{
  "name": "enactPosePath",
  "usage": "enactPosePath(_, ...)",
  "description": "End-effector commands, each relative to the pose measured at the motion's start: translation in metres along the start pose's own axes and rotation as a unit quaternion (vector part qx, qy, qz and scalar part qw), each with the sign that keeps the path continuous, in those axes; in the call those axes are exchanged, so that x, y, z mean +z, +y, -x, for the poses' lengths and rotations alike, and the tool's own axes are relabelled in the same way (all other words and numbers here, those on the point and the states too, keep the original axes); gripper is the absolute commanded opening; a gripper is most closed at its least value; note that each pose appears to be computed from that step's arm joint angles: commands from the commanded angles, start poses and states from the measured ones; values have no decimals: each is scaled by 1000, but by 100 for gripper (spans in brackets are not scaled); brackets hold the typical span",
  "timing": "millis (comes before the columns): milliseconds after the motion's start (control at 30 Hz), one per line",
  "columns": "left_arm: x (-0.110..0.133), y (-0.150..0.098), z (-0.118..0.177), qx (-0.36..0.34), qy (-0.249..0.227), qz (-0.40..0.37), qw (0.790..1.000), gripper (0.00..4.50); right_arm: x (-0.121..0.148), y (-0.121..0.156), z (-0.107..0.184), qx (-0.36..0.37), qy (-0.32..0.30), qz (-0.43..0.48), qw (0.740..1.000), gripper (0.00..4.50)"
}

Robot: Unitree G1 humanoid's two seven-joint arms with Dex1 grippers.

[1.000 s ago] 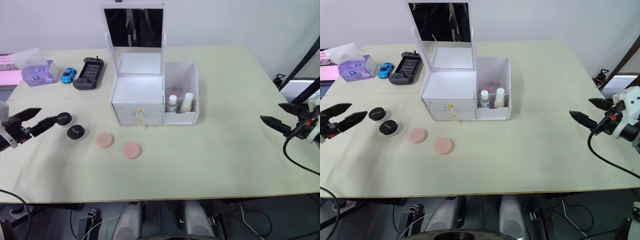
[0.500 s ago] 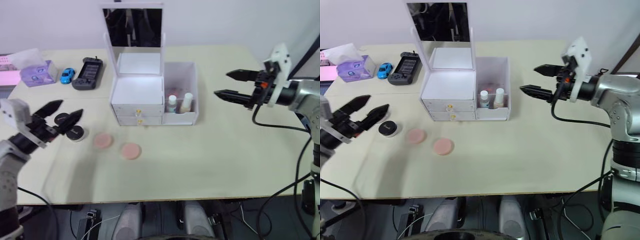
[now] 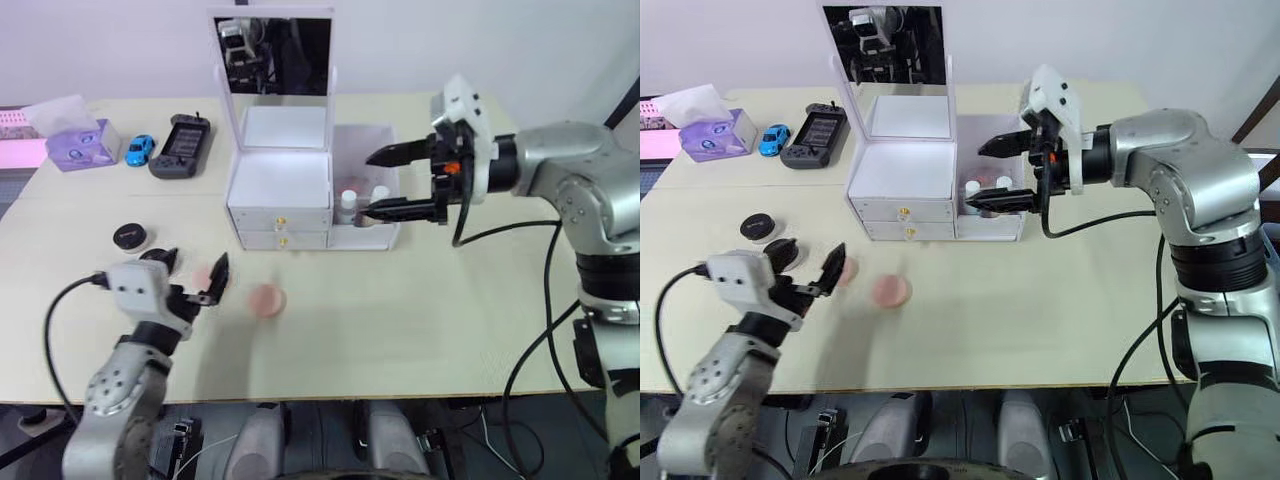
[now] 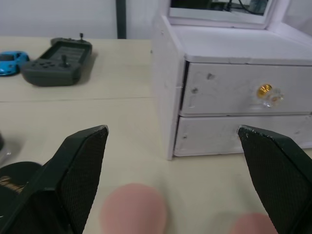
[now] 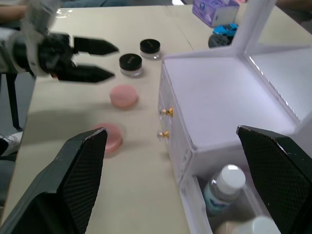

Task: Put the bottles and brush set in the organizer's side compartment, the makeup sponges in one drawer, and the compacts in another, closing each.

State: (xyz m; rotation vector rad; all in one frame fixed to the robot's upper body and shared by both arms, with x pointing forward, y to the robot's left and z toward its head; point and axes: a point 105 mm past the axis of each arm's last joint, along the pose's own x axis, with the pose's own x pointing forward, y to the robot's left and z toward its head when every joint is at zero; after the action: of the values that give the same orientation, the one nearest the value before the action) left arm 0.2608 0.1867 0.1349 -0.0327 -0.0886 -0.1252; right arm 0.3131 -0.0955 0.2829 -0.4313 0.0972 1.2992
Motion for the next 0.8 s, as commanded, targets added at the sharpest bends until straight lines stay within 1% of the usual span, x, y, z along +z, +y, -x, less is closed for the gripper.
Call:
enactPosePath(33,2,-10,-10,-4,-24,-5,1000,445,15,3,3,-3,2,25,1000,450)
enactPosePath(100,-1,-19,-16,-19,-27,3,999,445,16,0,5,-13,10,24,1000,450)
enactPosePath(267,-2,-51,-28,-81,-35,31,996,445,18,-2,10,-28,19,26,999,450)
enactPosePath(400,-4,-67,-30,-113,-37,43,992,445,16,-4,13,-43,25,25,998,450)
enactPosePath(533,-3,-74,-38,-121,-46,53,990,445,14,-9,17,-62,34,31,997,450)
enactPosePath(600,-1,-77,-43,-121,-53,59,990,393,14,-11,19,-67,39,34,996,450)
enactPosePath(633,-1,-78,-44,-121,-55,61,989,359,15,-11,19,-69,41,36,996,450)
enactPosePath(700,-1,-81,-47,-122,-56,66,989,269,16,-12,20,-71,44,39,996,450)
enactPosePath(800,-2,-83,-50,-123,-57,69,988,269,18,-12,20,-72,45,42,995,450)
